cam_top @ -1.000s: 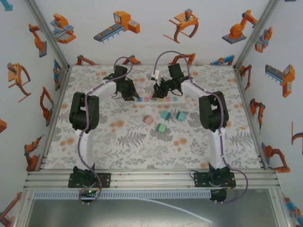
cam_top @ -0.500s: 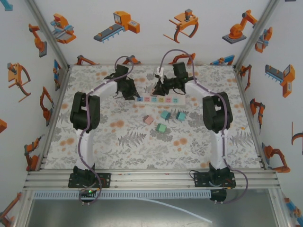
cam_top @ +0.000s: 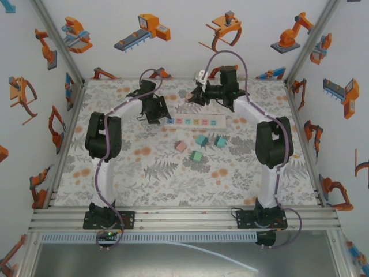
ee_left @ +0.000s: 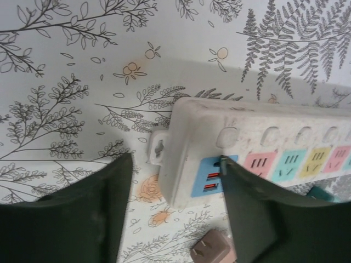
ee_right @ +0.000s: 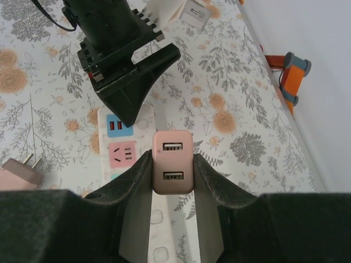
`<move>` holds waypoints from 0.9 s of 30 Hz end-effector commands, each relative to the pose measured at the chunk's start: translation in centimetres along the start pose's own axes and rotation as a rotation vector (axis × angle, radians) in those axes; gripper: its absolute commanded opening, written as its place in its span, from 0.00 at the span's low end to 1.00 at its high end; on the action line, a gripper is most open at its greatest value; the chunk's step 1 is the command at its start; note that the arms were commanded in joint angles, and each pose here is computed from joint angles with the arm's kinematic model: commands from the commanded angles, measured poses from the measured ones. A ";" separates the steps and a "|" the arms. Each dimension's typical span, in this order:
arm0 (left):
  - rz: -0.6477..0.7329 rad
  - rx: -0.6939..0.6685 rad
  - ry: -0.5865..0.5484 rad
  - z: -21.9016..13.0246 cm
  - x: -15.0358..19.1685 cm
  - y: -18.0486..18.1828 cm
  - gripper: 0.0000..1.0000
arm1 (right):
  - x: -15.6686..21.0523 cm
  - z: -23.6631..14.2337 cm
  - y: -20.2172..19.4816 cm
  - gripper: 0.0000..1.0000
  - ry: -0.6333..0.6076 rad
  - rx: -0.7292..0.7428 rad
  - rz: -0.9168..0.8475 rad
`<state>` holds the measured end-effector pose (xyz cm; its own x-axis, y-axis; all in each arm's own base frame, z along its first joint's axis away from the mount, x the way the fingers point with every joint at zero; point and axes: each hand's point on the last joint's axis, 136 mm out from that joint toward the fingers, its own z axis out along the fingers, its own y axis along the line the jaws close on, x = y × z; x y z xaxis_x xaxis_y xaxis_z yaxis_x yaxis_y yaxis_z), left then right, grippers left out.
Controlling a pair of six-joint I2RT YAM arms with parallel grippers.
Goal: Pull the plug off the socket
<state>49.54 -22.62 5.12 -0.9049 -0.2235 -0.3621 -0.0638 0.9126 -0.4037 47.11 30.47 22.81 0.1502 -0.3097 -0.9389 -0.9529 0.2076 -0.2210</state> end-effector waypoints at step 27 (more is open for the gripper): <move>0.762 0.611 -0.273 -23.5 9.6 -12.3 0.97 | -6.5 -17.7 3.5 0.00 -0.174 0.757 0.663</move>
<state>35.62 -26.55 25.46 -0.6002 0.0741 -0.7964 0.6331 0.6526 -0.4164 39.26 18.34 33.20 -0.1967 0.0842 -0.9768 -0.5437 0.8197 0.1801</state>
